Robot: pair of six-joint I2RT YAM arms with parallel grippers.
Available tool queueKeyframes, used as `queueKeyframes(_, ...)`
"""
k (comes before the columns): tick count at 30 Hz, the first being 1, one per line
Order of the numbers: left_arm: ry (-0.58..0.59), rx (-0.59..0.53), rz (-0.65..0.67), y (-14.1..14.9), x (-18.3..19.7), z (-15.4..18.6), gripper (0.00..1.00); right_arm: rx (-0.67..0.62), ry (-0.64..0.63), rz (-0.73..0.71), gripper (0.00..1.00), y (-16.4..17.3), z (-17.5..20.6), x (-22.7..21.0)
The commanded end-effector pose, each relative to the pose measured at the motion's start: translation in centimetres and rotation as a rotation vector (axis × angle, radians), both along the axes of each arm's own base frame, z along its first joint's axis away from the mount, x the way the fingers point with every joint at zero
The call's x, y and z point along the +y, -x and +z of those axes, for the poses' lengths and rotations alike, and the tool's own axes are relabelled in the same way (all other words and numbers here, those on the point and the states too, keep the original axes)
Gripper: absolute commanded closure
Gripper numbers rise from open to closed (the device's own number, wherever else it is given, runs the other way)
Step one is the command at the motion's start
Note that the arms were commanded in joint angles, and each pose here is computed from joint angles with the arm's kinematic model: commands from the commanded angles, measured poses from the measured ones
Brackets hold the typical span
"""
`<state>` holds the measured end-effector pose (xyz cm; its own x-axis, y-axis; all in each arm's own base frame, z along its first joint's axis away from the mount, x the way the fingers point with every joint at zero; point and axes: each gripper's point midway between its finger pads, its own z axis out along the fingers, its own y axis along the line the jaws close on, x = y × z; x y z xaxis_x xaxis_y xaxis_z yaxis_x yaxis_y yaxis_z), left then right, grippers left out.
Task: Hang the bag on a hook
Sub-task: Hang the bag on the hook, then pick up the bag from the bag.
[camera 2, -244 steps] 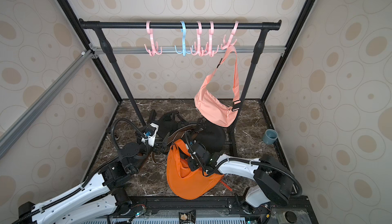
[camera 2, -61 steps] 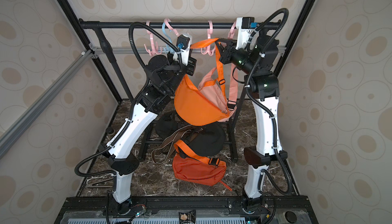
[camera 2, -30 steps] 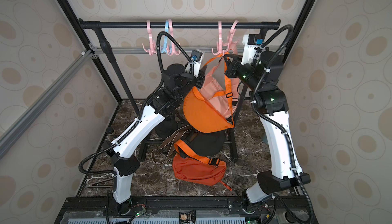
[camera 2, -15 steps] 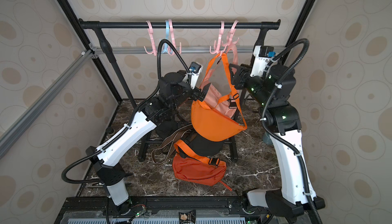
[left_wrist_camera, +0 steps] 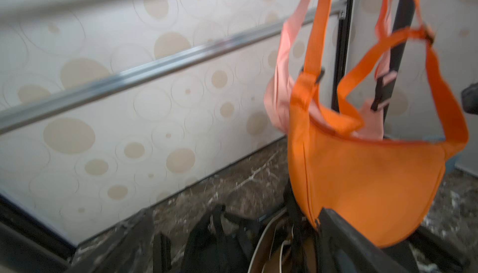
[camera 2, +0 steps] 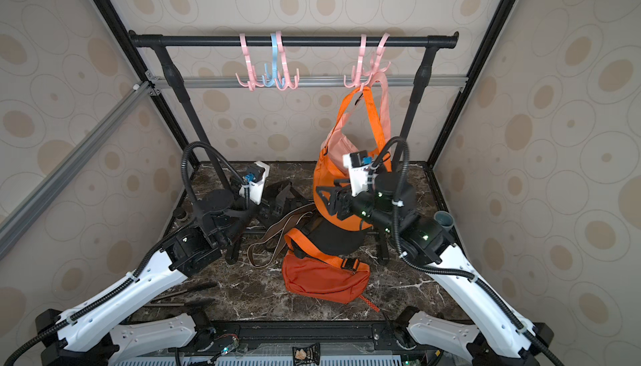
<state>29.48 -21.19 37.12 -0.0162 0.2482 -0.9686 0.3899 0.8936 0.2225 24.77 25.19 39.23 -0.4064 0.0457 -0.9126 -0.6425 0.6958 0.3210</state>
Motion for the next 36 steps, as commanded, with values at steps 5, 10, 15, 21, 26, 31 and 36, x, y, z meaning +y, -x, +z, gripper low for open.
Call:
queueKeyframes(5, 0.088, -0.049, 0.076, 1.8, 4.3, -2.9, 0.00, 0.207, 0.211, 0.123, 0.32, 2.1, -13.9, 3.1)
queueKeyframes(10, 0.066, -0.038, 0.108, 1.1, 4.5, -3.7, 0.00, 0.331, 0.270, 0.150, 0.31, 1.9, -21.6, 4.8)
queueKeyframes(15, 0.063, -0.038, 0.107, 1.3, 4.8, -4.2, 0.00, 0.393, 0.354, 0.148, 0.31, 0.8, -26.6, 6.0)
queueKeyframes(21, 0.045, -0.034, 0.109, 1.2, 4.8, -4.7, 0.00, 0.333, 0.468, 0.072, 0.35, -1.6, -28.4, 5.3)
queueKeyframes(26, 0.039, -0.029, 0.104, 1.1, 4.6, -4.9, 0.00, 0.314, 0.547, 0.034, 0.39, -2.7, -29.4, 3.9)
queueKeyframes(31, 0.032, -0.027, 0.106, 1.1, 4.6, -5.0, 0.00, 0.311, 0.603, -0.009, 0.38, -3.0, -30.7, 2.7)
queueKeyframes(36, 0.033, -0.028, 0.103, 1.1, 4.5, -4.9, 0.00, 0.321, 0.621, 0.006, 0.64, -2.8, -30.6, 2.9)
